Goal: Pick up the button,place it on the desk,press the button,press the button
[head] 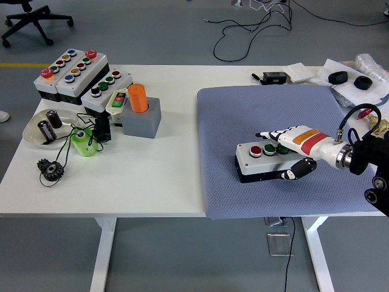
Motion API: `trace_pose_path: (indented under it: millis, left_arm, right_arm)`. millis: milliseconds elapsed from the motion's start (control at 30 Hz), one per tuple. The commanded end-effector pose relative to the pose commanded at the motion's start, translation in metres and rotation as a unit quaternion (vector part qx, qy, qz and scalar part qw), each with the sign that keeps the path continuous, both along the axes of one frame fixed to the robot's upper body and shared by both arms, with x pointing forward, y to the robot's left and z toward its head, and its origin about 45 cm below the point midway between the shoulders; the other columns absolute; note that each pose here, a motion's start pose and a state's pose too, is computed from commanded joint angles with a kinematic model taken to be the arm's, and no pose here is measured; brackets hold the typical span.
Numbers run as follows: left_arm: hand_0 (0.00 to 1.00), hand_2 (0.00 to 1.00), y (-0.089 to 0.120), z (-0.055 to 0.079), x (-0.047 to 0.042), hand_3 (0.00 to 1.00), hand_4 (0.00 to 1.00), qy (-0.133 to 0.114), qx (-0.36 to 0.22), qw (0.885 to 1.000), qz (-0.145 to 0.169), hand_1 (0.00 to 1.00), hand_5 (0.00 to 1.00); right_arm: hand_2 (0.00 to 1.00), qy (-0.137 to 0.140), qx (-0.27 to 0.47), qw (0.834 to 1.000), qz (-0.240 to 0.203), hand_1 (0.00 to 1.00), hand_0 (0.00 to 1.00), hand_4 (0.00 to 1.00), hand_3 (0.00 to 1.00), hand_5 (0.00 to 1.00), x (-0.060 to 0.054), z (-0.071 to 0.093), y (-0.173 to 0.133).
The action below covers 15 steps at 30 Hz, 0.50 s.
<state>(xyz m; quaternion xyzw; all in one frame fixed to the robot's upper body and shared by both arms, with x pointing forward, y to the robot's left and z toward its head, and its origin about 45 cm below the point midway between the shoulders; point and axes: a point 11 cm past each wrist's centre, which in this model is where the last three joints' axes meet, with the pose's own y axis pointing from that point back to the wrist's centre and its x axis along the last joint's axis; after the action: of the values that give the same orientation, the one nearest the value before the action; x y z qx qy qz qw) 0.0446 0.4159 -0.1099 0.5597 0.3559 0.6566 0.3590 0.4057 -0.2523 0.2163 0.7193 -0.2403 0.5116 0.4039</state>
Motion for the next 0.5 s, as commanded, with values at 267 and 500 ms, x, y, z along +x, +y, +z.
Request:
trace_pose_path:
  millis: [267,500]
  left_arm:
    - [0.612,0.507,0.001,0.0,0.0007,0.475,0.281,-0.001,0.001,1.0,0.001,0.524,0.998]
    - [0.612,0.506,0.001,0.001,0.0013,0.475,0.279,-0.001,0.001,1.0,-0.001,0.524,0.998]
  right_arm:
    - [0.975,-0.019,0.025,0.999,-0.007,0.896,0.934,0.882,0.998,0.158,-0.002,0.018,-0.002]
    - [0.971,-0.035,0.056,0.998,0.004,0.897,0.936,0.881,0.998,0.151,-0.011,0.047,0.005]
